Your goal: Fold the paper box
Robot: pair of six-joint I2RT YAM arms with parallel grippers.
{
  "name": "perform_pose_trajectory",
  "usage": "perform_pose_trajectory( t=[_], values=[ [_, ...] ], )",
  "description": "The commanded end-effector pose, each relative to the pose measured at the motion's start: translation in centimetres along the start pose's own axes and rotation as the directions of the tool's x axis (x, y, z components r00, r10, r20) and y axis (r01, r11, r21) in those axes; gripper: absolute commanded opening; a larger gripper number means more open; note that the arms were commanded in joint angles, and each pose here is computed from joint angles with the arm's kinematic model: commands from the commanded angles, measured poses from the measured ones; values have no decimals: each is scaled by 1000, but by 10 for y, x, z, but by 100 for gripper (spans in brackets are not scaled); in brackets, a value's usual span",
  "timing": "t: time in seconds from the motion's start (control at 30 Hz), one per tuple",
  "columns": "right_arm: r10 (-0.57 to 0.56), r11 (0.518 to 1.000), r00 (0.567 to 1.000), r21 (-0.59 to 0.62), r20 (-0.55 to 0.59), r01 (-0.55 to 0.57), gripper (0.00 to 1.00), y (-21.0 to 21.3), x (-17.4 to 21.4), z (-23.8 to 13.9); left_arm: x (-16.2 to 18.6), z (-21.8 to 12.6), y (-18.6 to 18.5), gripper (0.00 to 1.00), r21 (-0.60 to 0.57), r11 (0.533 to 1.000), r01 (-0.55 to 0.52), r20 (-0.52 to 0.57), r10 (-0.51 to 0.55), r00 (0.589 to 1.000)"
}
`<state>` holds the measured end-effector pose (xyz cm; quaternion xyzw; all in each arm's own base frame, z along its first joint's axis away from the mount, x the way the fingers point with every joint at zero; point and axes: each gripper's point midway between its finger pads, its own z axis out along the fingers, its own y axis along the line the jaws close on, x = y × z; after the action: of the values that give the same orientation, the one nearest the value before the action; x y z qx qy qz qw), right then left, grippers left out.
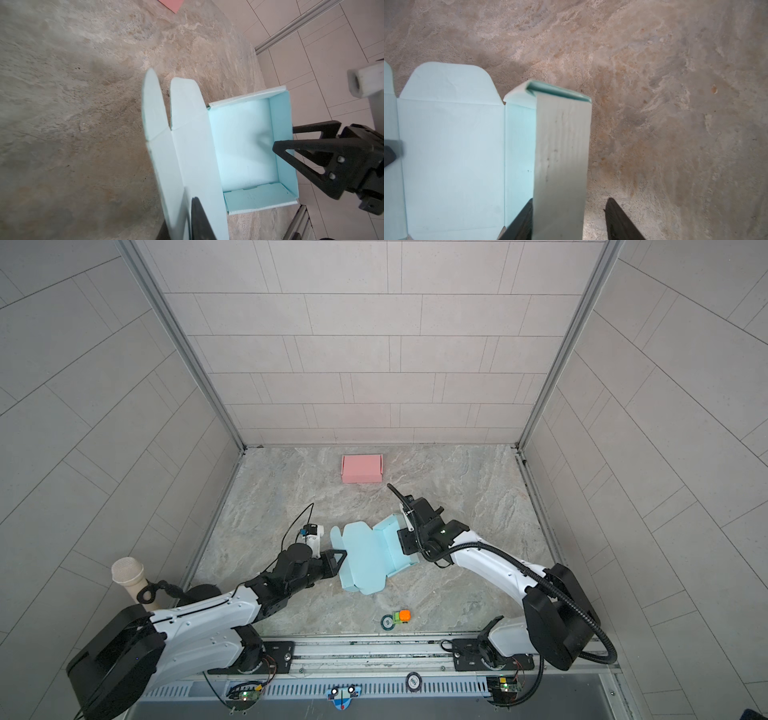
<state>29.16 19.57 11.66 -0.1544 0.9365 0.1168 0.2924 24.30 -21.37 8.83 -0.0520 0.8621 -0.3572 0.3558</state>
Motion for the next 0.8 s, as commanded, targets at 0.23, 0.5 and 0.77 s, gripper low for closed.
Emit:
perform_pose_trajectory(
  t=[0.23,0.5,0.77],
  values=[
    [-81,976,961,-175,265,131,57,36,-17,-75,-30,-17,-29,10,49,996,-80,35,79,996],
    [-68,939,873,-264,484,219,64,57,-46,-111,-45,-47,-55,10,49,947,-318,-107,322,941],
    [-135,873,854,-347,502,342,65,92,-70,-93,-64,-83,-87,6,80,880,-468,-175,475,863]
  ],
)
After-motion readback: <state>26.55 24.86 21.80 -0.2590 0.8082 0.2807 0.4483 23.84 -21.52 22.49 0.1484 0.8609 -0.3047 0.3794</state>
